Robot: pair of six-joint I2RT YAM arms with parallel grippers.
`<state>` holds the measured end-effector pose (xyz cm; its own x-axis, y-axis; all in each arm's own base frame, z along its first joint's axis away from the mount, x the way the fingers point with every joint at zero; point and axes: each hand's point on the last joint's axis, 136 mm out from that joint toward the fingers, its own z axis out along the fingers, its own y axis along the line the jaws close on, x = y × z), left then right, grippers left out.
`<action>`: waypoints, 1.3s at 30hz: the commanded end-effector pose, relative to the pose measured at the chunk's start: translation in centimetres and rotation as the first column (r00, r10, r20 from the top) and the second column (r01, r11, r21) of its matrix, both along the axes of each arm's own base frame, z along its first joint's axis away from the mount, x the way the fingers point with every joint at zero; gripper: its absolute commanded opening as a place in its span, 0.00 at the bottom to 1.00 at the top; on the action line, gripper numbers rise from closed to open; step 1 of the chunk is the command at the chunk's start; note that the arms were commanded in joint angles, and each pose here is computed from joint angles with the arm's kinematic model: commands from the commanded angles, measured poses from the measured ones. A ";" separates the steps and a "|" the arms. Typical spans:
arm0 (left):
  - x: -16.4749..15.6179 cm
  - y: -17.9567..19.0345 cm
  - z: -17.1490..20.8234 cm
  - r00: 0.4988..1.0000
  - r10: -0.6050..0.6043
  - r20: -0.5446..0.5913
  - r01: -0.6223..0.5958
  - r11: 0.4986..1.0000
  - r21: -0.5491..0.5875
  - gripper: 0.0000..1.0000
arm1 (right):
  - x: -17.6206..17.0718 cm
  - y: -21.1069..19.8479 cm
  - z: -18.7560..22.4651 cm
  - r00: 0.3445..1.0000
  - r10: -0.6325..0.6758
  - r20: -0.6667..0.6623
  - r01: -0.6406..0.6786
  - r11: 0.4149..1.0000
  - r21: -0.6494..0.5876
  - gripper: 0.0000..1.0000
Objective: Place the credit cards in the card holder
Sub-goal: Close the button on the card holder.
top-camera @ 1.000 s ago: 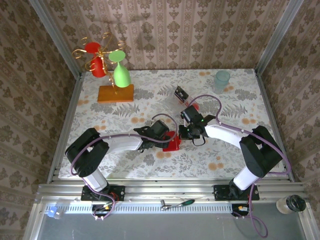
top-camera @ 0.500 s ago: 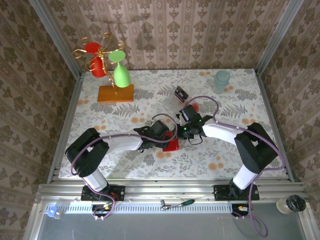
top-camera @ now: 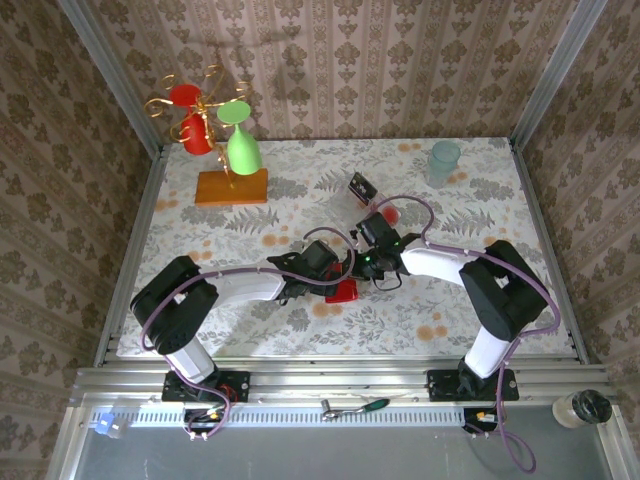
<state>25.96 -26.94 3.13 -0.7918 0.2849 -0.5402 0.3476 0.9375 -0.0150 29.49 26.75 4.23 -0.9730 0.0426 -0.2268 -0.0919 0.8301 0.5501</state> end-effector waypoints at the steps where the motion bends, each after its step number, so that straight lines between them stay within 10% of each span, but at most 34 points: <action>1: -0.6 1.3 -1.6 1.000 -0.004 -0.026 0.006 0.997 0.082 1.00 | -0.6 0.4 -0.9 1.000 0.010 -0.023 -0.009 1.000 0.018 0.00; 39: -0.7 1.5 -1.6 1.000 0.007 -0.029 -0.005 0.997 0.081 1.00 | -8.3 -3.6 -9.9 0.998 -0.045 -0.053 0.033 0.979 -0.203 0.00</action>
<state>25.95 -26.74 3.08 -0.7926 0.2871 -0.5379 0.3443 0.9388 -0.0062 28.91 26.83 2.54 -0.8971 0.1267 -0.4233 -0.1350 0.8336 0.5356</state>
